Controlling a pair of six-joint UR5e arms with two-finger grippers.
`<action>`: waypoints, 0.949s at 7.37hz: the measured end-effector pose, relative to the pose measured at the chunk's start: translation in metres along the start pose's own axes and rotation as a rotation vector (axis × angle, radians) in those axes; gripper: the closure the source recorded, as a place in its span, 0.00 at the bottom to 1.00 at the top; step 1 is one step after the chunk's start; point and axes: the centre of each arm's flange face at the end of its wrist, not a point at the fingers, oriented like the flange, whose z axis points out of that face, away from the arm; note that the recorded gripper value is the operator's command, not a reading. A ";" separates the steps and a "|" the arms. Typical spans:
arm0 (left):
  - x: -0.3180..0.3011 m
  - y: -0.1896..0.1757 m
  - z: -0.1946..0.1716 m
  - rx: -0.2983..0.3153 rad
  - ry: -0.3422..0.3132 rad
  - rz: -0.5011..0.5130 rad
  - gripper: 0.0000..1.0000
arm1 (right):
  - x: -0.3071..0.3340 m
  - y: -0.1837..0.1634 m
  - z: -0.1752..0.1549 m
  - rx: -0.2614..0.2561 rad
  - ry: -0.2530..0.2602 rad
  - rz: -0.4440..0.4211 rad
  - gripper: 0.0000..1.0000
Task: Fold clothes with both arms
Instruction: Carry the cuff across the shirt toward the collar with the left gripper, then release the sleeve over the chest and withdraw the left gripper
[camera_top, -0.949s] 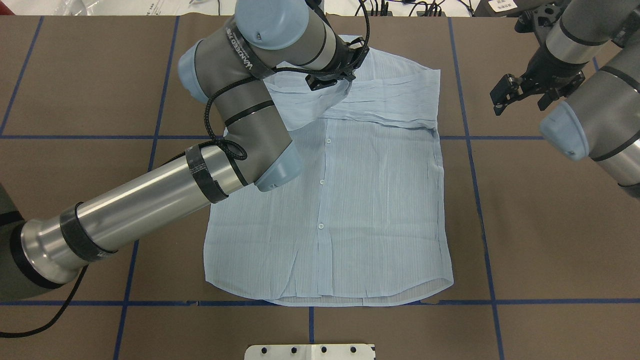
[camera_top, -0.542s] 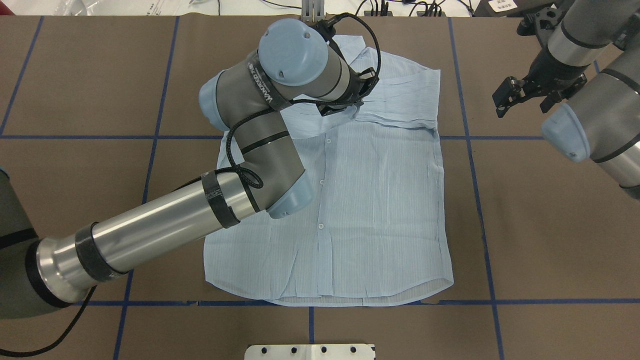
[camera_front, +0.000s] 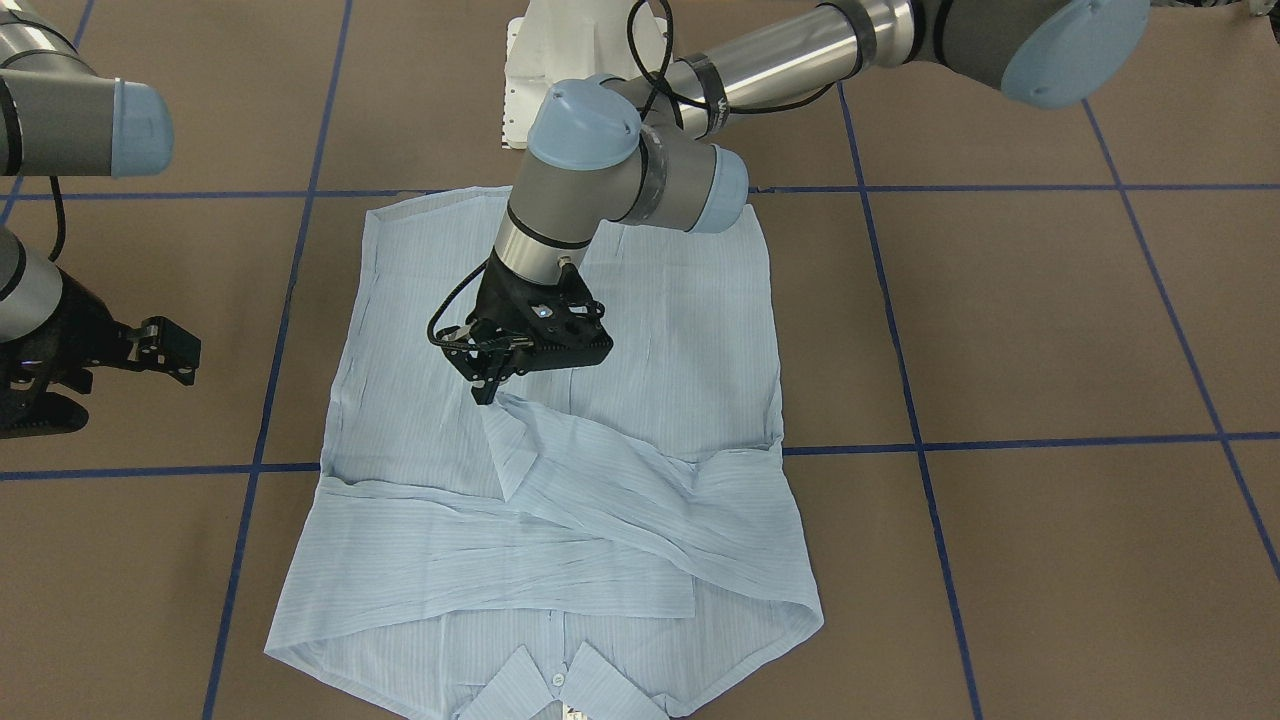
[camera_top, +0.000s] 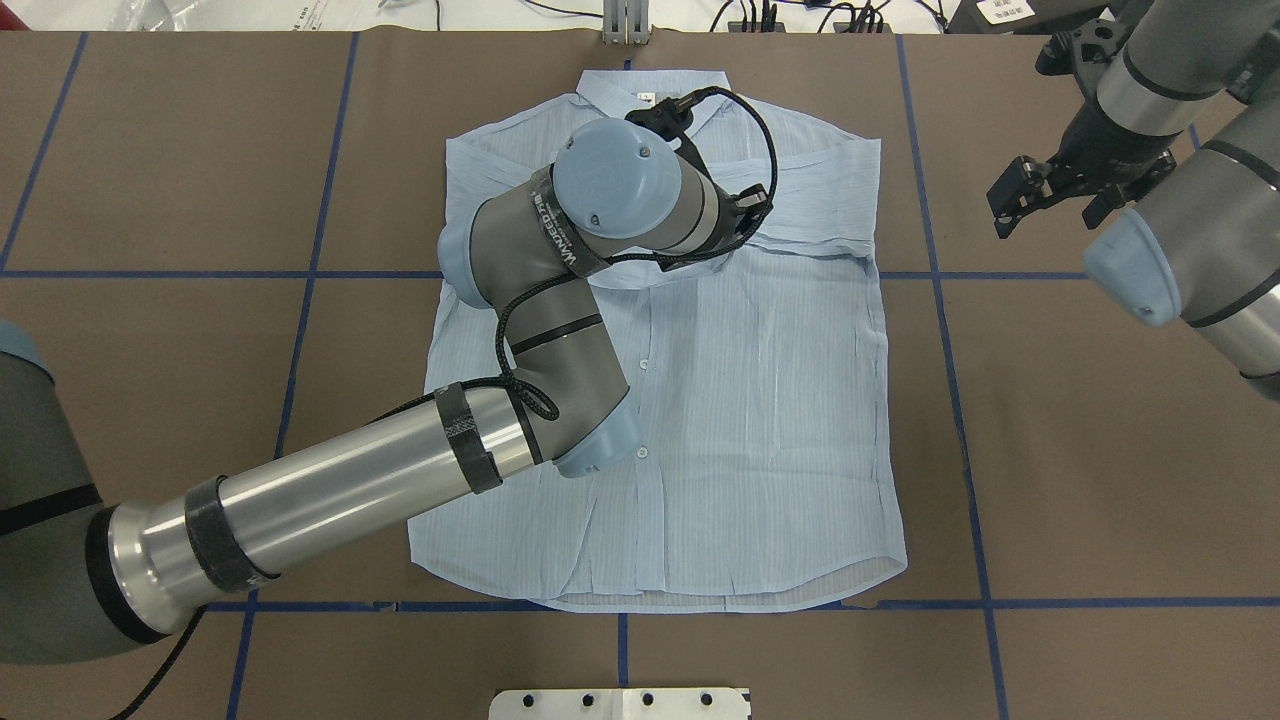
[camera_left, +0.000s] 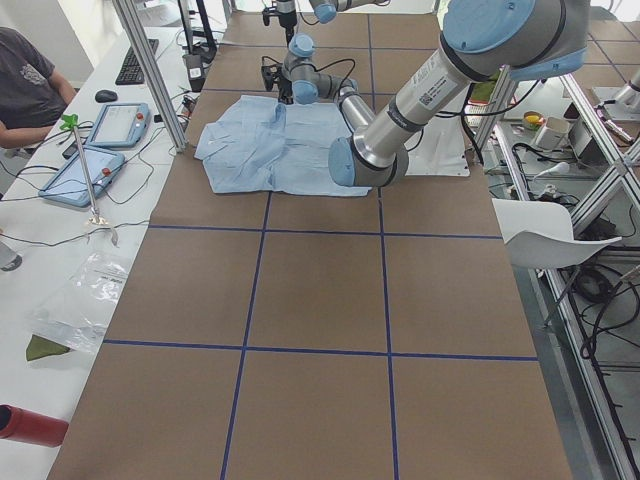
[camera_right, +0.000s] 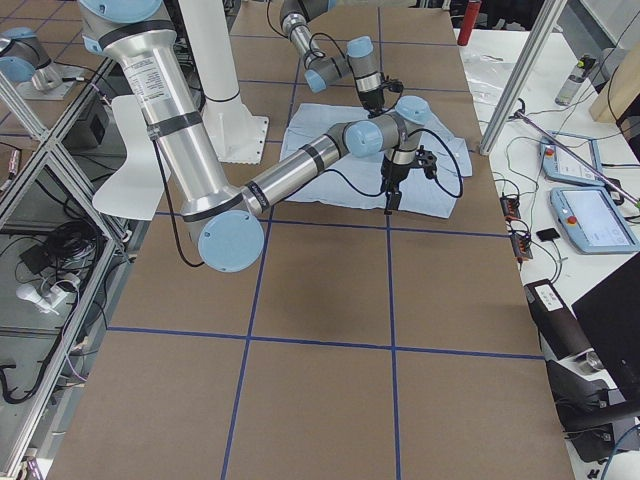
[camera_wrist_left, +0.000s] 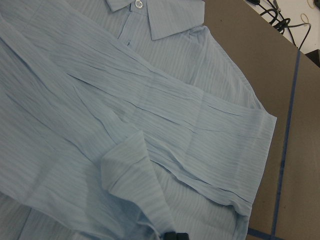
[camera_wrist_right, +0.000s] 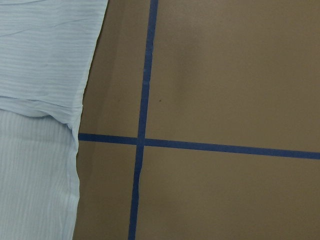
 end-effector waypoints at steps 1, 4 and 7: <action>-0.003 -0.002 0.007 0.011 0.008 0.001 1.00 | 0.000 0.000 0.000 0.000 0.000 0.001 0.00; 0.018 0.021 0.028 0.024 0.033 0.013 0.00 | 0.001 0.000 0.000 0.000 0.001 0.002 0.00; 0.024 0.055 0.030 0.083 0.108 0.126 0.00 | -0.004 -0.002 -0.005 0.009 -0.005 0.001 0.00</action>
